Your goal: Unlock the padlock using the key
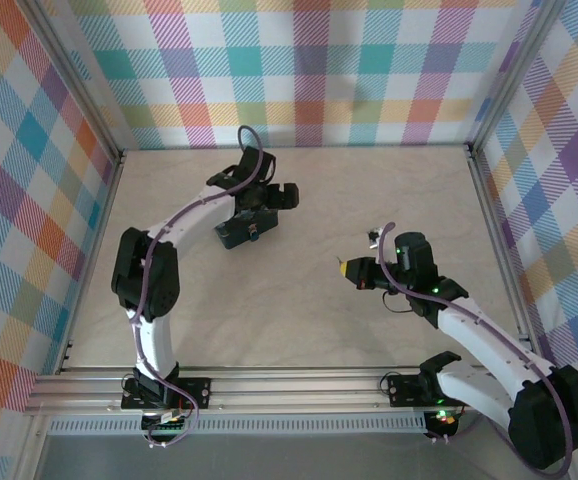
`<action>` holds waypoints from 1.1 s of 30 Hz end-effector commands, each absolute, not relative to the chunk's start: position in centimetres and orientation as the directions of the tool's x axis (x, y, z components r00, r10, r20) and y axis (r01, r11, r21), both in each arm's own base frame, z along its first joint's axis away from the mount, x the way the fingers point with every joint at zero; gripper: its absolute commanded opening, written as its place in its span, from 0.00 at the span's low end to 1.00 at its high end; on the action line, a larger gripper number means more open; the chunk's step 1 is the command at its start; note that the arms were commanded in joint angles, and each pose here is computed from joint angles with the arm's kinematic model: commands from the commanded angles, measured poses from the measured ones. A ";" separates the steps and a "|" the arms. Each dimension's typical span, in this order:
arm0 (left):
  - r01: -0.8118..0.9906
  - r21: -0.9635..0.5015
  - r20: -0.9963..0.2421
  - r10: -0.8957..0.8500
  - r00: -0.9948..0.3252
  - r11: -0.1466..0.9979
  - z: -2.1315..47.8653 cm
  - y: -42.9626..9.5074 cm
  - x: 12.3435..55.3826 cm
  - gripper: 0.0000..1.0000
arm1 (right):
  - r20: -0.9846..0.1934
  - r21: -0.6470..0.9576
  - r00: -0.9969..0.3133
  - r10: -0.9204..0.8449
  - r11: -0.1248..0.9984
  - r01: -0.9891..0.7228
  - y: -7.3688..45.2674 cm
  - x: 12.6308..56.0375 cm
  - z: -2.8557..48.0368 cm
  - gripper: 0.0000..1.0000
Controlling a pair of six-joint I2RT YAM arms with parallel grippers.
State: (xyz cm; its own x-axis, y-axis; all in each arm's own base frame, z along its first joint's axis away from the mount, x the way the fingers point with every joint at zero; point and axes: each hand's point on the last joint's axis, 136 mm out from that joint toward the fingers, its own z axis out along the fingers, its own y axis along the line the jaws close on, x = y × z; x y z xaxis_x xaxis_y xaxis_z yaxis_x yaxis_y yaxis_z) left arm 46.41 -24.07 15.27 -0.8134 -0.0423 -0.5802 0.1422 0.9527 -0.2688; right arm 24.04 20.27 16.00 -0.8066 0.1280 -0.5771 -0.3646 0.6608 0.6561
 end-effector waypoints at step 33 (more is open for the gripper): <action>0.212 -0.267 -0.479 0.061 -0.875 0.940 8.8 -25.8 40.3 0.90 | -0.615 0.580 -0.778 0.127 0.742 -0.337 18.3 23.7 17.3 0.02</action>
State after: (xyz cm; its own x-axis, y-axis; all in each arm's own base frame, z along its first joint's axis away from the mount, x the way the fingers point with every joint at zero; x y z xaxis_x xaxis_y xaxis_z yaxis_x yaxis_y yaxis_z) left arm 43.51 -25.86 11.04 -0.8222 0.0396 -0.5679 0.2347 0.9325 -0.2746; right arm 23.58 18.56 15.96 -0.8003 0.1262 -0.5862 -0.3249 0.7305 0.6007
